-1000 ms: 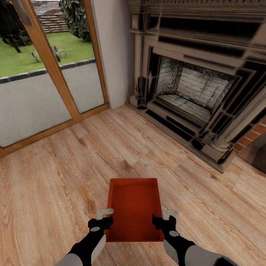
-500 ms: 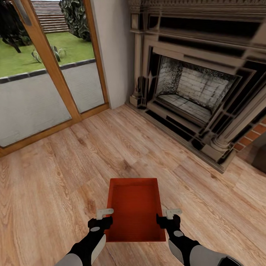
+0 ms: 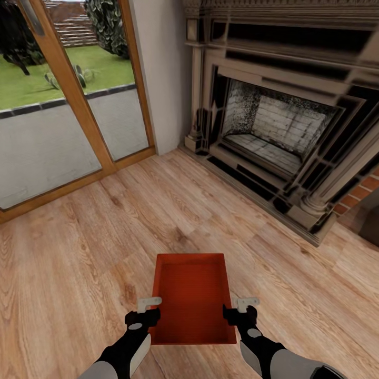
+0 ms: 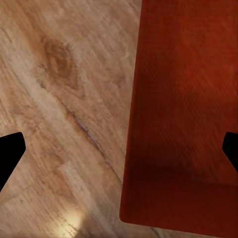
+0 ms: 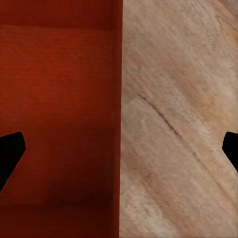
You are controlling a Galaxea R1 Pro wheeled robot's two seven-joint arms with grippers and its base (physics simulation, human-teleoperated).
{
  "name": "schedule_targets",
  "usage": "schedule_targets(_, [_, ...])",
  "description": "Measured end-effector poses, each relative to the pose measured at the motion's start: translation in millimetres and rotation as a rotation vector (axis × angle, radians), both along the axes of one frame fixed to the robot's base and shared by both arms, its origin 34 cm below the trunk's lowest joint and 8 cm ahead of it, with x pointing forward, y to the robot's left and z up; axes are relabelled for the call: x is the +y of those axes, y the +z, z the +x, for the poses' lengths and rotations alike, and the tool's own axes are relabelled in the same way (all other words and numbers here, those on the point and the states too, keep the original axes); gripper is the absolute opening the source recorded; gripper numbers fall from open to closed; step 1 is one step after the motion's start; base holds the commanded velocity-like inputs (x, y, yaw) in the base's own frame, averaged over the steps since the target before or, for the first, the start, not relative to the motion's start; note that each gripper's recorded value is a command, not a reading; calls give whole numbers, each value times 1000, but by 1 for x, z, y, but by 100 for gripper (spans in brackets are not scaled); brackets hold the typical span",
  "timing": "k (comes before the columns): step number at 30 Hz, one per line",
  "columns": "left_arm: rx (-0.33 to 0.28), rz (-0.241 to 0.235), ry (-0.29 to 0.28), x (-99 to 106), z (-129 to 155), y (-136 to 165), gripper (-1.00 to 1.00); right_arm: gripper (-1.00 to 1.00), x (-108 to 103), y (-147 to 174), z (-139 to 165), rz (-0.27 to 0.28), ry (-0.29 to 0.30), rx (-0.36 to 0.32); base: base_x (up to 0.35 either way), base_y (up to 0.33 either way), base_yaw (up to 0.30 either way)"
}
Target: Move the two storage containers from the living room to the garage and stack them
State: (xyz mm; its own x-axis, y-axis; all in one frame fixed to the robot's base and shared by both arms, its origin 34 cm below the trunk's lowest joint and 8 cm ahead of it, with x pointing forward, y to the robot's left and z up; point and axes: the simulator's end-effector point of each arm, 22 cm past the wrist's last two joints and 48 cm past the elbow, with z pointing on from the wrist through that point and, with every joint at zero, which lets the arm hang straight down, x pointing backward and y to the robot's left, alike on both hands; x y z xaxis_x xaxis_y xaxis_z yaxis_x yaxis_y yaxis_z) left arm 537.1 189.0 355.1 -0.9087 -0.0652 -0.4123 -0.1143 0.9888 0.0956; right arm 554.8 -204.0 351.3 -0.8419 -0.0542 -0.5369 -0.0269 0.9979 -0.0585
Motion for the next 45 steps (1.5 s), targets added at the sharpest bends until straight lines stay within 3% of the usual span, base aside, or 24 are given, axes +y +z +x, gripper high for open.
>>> schedule_targets(45, [-2,-1,2,0,-15,-92,100,100,0,-91,-14,1,-1,-4,0,0,0])
